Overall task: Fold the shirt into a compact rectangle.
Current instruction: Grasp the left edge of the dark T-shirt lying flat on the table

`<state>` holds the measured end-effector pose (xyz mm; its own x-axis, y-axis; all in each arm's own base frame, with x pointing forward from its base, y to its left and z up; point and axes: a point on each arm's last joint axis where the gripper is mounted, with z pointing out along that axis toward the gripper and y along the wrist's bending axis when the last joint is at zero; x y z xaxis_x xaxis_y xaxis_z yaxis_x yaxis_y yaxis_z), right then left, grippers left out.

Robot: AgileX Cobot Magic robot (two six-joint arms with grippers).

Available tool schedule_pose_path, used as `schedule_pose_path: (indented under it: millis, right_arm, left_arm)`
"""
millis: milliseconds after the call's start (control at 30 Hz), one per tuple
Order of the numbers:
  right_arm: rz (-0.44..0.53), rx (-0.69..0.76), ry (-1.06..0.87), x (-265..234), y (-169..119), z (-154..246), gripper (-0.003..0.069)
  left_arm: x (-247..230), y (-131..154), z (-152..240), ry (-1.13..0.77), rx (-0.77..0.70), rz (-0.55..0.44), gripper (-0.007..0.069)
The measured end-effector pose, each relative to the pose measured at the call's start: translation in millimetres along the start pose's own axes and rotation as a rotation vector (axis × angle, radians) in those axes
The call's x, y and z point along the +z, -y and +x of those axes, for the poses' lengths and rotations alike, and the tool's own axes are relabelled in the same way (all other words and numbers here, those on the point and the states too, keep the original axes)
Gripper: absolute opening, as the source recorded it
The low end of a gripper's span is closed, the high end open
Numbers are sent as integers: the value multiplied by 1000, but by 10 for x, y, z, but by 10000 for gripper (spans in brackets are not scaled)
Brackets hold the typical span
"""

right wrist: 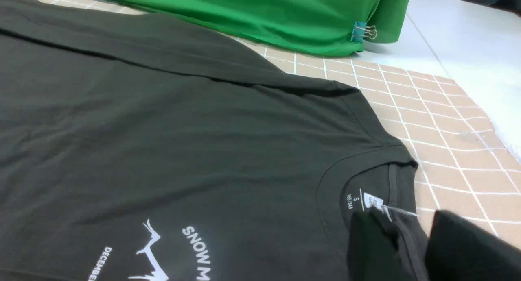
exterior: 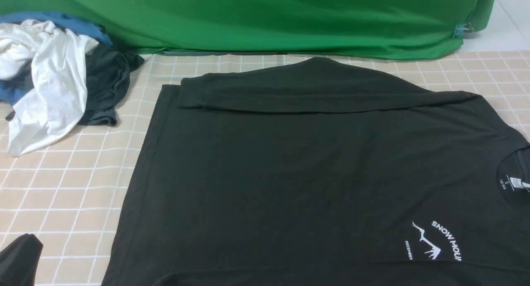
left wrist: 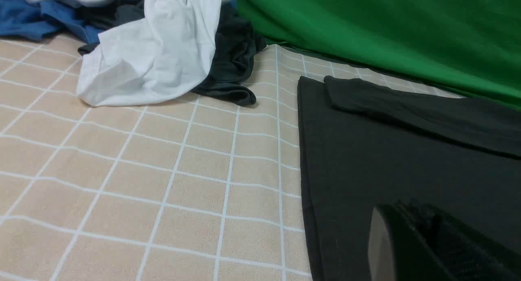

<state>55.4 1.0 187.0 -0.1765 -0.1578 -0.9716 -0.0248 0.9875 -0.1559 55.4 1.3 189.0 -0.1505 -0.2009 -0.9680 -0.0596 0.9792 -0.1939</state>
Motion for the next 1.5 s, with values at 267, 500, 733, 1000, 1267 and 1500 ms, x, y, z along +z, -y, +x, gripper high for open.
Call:
schedule_pose_path:
  millis: [267,500,733,1000,1267,1500]
  right_arm:
    - [0,0,0,0,0,0,248]
    - [0,0,0,0,0,0,248]
    - [0,0,0,0,0,0,248]
    - [0,0,0,0,0,0,248]
    - [0,0,0,0,0,0,248]
    - [5,86,55,-1,6,-50,248]
  left_arm:
    - [0,0,0,0,0,0,13]
    - [0,0,0,0,0,0,13]
    - [0,-3,0,0,12,-3,13]
    - [-5,32,-87,93,-161,43,13]
    - [-35,25,-249,261,-577,108,13]
    - [-70,-8,-350,384,-646,120,13]
